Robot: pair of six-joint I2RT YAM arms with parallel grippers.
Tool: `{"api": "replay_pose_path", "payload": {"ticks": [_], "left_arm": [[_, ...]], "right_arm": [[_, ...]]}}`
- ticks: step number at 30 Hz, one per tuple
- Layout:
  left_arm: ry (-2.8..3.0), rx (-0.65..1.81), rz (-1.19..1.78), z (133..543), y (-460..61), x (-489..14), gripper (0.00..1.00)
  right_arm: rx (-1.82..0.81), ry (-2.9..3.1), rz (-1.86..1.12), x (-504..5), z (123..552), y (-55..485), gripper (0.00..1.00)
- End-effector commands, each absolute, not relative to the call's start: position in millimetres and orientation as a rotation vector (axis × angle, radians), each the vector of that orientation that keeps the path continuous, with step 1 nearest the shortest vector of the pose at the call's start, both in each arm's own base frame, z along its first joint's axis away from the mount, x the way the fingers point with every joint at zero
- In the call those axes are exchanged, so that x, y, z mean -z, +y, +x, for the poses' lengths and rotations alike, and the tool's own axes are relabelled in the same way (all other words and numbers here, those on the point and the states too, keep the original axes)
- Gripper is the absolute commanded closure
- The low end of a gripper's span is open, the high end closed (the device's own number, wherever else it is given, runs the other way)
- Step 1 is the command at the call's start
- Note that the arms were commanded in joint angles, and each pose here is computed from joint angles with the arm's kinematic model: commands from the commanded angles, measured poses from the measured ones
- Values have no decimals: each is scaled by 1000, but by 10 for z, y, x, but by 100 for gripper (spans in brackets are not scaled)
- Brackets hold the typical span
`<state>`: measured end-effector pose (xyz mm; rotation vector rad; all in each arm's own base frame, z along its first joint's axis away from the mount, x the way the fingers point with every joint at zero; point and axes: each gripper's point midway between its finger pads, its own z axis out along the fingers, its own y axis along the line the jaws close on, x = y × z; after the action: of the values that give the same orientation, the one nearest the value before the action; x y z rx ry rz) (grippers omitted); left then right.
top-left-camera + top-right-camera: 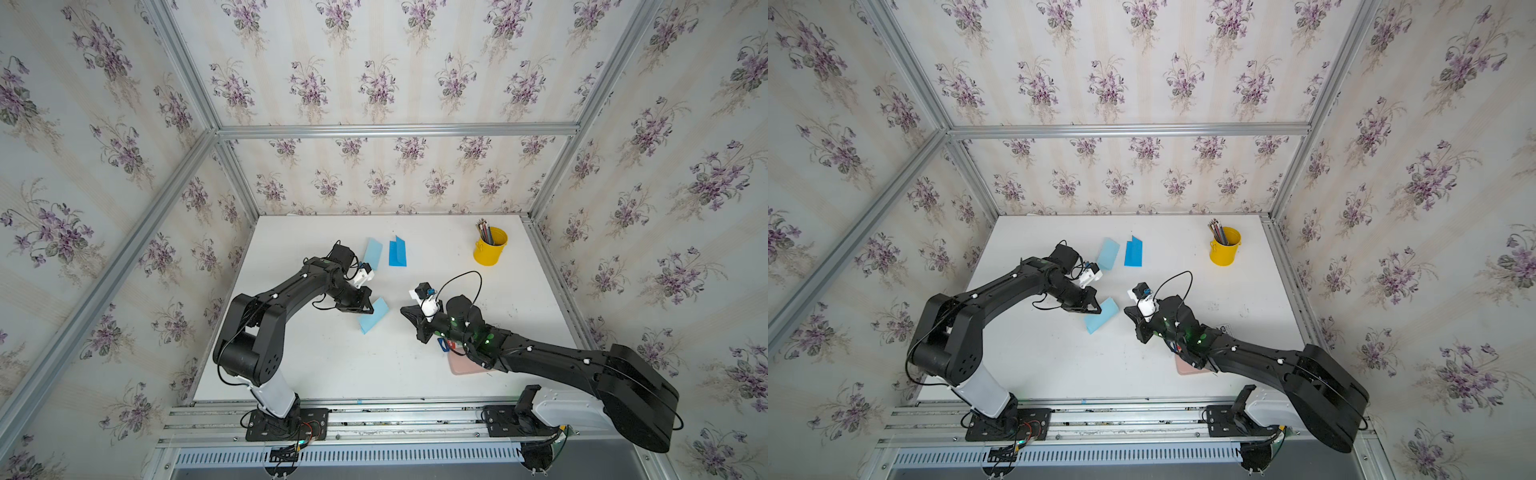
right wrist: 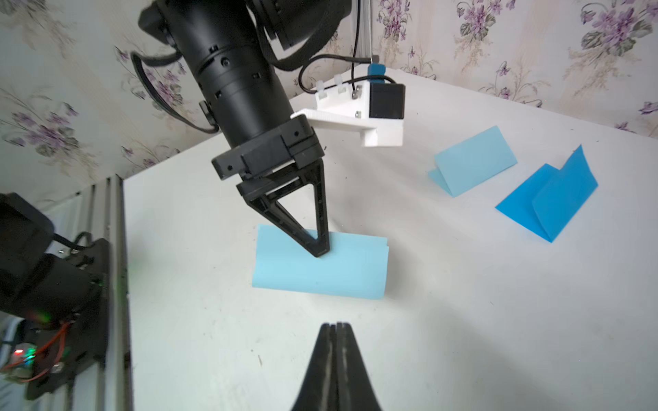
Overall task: Fold the square paper along the opposite sides
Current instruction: Smooth out the paper at the center of the board.
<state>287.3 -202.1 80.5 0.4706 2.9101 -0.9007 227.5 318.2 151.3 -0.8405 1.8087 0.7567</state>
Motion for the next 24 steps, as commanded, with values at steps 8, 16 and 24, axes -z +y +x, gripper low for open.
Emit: {"api": "replay_pose_path", "payload": {"ticks": [8,16,24], "left_arm": [[2966,867,395,2949,-2042,-524,100],[2957,897,329,2975,-2169,-282,100],[2954,848,305,2972,-2113,-172,100]], "right_arm": [[-677,1662,-804,-1598,2461,3392,96],[-715,1728,-854,-1262,2472,3571,97],[-726,1807,-905,-895,2526,3764,100]]}}
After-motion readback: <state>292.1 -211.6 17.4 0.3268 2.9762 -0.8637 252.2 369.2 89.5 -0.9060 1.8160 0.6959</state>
